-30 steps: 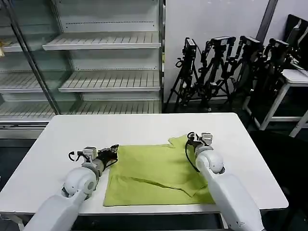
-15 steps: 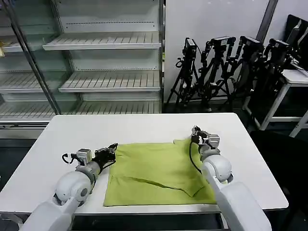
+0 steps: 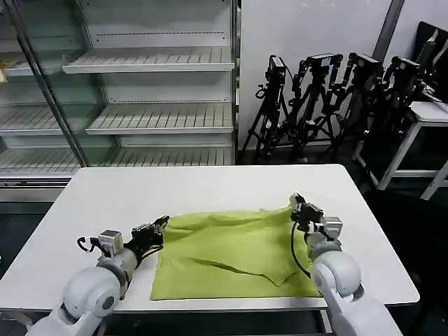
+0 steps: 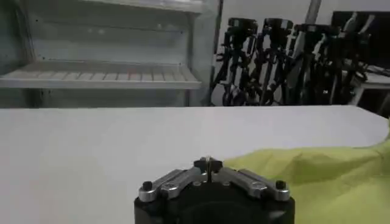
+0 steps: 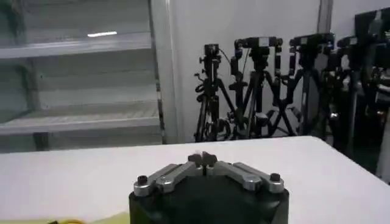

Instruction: Fold and organize the clothes.

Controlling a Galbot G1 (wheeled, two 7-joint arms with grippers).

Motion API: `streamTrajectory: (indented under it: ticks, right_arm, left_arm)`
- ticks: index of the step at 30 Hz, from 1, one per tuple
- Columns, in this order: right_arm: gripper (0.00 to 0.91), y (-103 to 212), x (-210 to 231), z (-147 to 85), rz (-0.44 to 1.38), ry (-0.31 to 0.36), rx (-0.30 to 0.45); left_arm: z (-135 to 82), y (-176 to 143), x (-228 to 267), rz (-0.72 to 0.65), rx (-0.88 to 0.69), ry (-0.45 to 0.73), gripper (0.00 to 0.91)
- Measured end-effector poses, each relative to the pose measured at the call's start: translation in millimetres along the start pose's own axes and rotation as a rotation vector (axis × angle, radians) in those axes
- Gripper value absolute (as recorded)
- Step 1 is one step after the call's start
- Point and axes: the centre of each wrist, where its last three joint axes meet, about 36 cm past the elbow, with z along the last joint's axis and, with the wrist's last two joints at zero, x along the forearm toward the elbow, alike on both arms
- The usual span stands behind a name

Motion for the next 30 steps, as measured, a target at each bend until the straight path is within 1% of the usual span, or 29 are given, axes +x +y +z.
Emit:
streamTrajectory:
  ticks: [6,10,18,25,26,27,28,30]
  right_arm:
    - [0.000,-9.7,30.6,1.0,0.015,0.003,-0.010]
    - [0.000,-14.2,49.1,3.9,0.027,0.013,-0.012]
    - [0.000,-19.8,77.2,16.0,0.050,0.053,-0.008]
    - [0.000,-19.8,91.9,29.2,0.060,0.112,0.006]
    - [0.393,-19.4,92.9,30.7,0.062,0.121,0.007]
    - [0.907,-19.1,93.7,31.8,0.063,0.129,0.009]
    - [0.907,-18.5,94.5,32.9,0.064,0.136,0.011]
    - [0.907,-17.0,97.0,34.9,0.066,0.148,0.014]
  left_arm:
    - [6.5,-4.7,17.3,0.016,-0.013,0.001,0.040]
    - [16.2,-11.5,26.6,0.033,-0.018,0.016,0.030]
    - [37.0,-16.6,36.6,0.030,-0.046,0.045,0.030]
    - [50.5,-18.2,41.8,0.017,-0.080,0.062,0.030]
    - [51.9,-18.5,42.2,0.014,-0.085,0.063,0.030]
    - [53.6,-19.3,42.6,0.012,-0.089,0.065,0.605]
    - [55.1,-19.9,43.0,0.012,-0.092,0.068,0.907]
    - [57.6,-21.5,44.3,0.008,-0.100,0.072,0.907]
